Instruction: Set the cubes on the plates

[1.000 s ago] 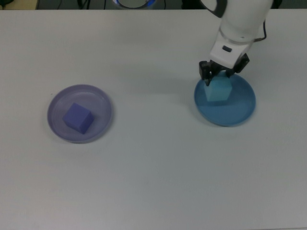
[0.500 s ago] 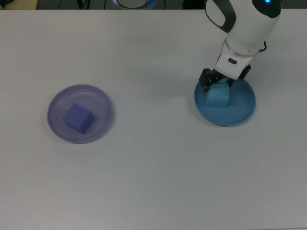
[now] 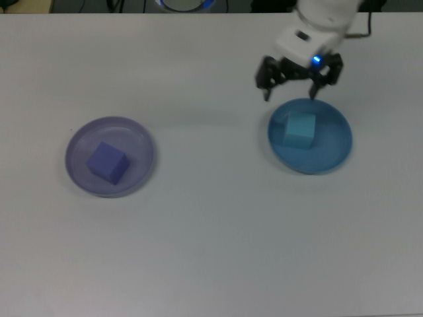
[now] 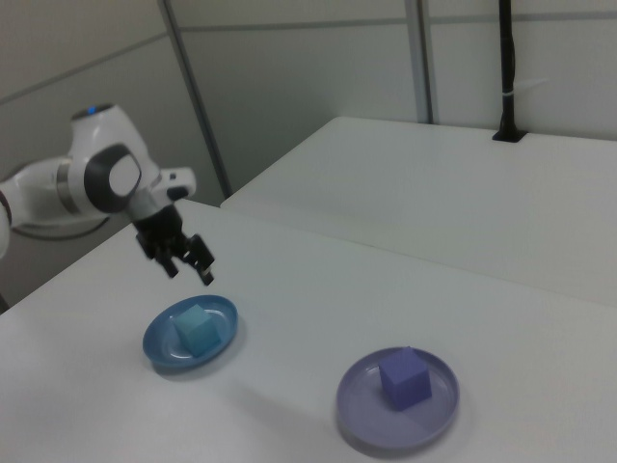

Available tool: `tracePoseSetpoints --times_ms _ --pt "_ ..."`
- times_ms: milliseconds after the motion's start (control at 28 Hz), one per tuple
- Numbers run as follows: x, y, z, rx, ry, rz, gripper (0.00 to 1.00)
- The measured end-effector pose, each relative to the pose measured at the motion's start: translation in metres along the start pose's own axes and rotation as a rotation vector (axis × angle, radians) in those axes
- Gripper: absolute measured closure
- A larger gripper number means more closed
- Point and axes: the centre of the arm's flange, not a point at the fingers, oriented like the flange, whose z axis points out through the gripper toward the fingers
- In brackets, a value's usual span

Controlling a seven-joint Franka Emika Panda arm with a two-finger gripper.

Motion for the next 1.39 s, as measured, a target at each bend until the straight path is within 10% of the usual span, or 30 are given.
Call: tracePoseSetpoints --times_ms 571,1393 --pt "-0.017 0.213 -0.052 0.024 -0.05 0.253 0.0" --pt "-0.014 0.212 -0.029 0.033 -0.089 0.228 0.0"
